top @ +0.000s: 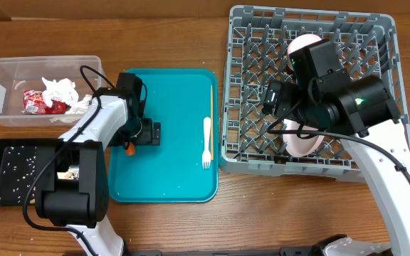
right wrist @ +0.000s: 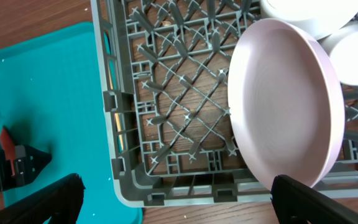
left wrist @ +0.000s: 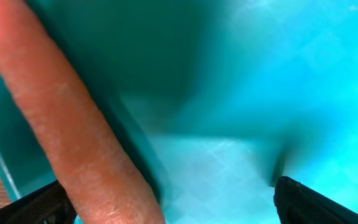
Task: Sort waste into correct bins and load items into the dishwasher rack
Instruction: 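Lower the left gripper to the carrot and grasp it, then carry the carrot left and place it on the black rice tray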
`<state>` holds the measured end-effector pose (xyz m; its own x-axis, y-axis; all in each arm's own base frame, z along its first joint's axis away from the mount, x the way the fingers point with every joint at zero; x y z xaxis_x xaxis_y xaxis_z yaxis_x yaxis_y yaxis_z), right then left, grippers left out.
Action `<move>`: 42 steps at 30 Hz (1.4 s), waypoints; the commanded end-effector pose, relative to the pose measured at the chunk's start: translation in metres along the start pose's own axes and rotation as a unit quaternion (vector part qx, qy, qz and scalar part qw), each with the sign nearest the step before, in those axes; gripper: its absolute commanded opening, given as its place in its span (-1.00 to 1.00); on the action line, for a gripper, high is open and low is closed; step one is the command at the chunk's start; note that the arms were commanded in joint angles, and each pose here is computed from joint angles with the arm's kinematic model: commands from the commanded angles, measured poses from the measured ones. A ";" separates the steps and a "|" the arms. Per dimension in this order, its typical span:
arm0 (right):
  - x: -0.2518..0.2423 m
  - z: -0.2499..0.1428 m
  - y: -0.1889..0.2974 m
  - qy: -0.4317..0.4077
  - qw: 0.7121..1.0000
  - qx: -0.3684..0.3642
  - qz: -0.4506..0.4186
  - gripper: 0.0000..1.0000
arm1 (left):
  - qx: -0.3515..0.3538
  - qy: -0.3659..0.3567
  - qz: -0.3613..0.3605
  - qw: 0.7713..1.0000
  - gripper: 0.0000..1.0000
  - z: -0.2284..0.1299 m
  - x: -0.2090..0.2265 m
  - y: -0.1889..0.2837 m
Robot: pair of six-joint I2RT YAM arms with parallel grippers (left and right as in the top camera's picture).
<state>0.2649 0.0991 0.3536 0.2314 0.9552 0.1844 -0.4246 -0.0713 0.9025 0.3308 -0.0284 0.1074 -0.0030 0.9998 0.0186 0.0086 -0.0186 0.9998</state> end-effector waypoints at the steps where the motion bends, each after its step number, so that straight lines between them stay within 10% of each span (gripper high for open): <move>1: 0.001 0.003 0.004 -0.001 1.000 -0.011 0.002 1.00 | 0.000 -0.020 -0.019 1.000 1.00 -0.001 -0.004 0.003; 17: 0.001 0.003 0.004 -0.001 1.000 -0.011 0.002 1.00 | -0.075 0.198 -0.001 0.977 0.93 0.022 0.003 0.008; 24: 0.001 0.003 0.004 -0.001 1.000 -0.011 0.002 1.00 | -0.078 0.197 -0.031 0.977 0.55 0.024 -0.002 0.007; 29: 0.001 0.003 0.004 -0.001 1.000 -0.011 0.002 1.00 | -0.074 0.173 -0.030 0.982 -0.11 0.023 -0.003 0.007; 42: 0.001 0.003 0.004 -0.001 1.000 -0.011 0.002 1.00 | -0.061 0.061 -0.022 0.996 -0.40 0.017 -0.022 0.009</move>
<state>0.2649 0.0992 0.3536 0.2311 0.9552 0.1851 -0.4247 -0.0721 0.9025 0.3466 -0.0464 0.1084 -0.1699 0.9852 -0.0230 -0.1109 0.0041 0.9938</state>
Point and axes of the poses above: each gripper's point midway between its finger pads, its own y axis back along the fingers, its own x axis along the line the jaws close on, z = x × y, the point moved 10 cm from there along y, back along the fingers, and after that the axes turned 1 degree about -y, right-handed, at the moved point
